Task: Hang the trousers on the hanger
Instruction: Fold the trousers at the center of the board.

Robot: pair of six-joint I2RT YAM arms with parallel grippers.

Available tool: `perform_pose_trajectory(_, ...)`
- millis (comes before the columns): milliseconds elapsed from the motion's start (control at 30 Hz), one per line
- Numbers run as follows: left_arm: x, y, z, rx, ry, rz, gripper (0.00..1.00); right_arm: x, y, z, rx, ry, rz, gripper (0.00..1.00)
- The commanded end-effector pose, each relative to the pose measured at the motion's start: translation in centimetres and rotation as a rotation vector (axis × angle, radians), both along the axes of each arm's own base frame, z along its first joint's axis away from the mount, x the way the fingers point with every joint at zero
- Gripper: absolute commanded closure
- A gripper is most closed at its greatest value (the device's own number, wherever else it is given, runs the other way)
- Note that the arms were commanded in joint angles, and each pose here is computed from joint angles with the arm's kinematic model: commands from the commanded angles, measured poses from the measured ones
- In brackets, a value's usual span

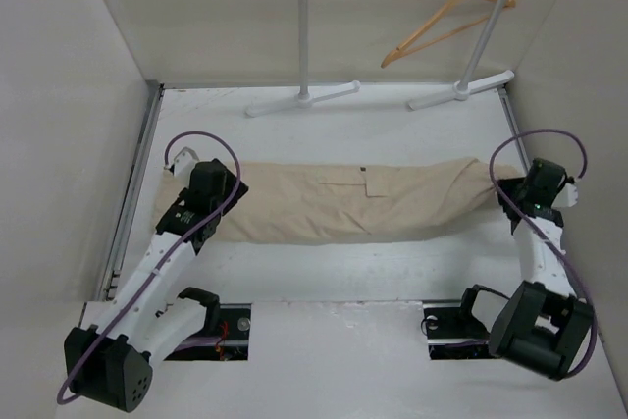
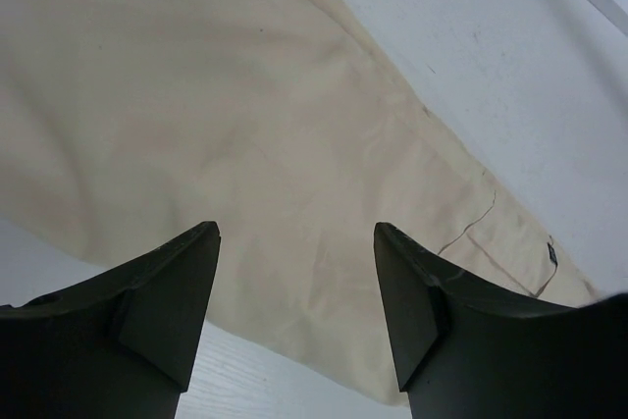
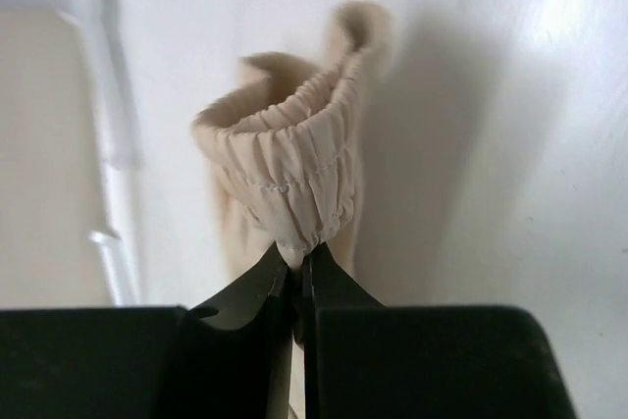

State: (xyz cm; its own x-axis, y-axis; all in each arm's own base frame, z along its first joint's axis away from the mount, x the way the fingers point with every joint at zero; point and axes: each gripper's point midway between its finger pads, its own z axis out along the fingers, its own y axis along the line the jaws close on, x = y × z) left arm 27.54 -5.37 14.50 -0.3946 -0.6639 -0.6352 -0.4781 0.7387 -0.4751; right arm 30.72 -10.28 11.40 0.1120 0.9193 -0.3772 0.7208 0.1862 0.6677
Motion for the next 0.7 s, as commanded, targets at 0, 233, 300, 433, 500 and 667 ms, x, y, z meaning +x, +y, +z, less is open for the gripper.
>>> perform_pose_trajectory(0,1.4,-2.2,3.6,0.006,-0.07,-0.065,0.39,-1.1,-4.0,8.5,-0.198,-0.092,-0.078,0.93)
perform_pose_trajectory(233,3.3,-10.6,8.8,0.05,-0.158,-0.204,0.39,-1.7,-4.2,19.6,-0.326,-0.267,-0.04,0.94)
perform_pose_trajectory(300,3.5,-12.9,10.6,0.055,-0.186,-0.243,0.39,-0.9,-3.0,22.7,-0.371,-0.317,0.027,0.94)
perform_pose_trajectory(433,3.6,-13.2,12.7,0.038,-0.23,-0.237,0.39,0.7,1.9,26.1,-0.419,-0.377,0.207,0.94)
perform_pose_trajectory(500,3.4,-11.0,12.8,0.043,-0.239,-0.192,0.38,1.2,5.4,26.9,-0.413,-0.412,0.301,0.94)
perform_pose_trajectory(667,2.0,-1.1,12.2,0.063,-0.214,-0.012,0.36,2.6,15.1,27.9,-0.397,-0.436,0.494,0.94)
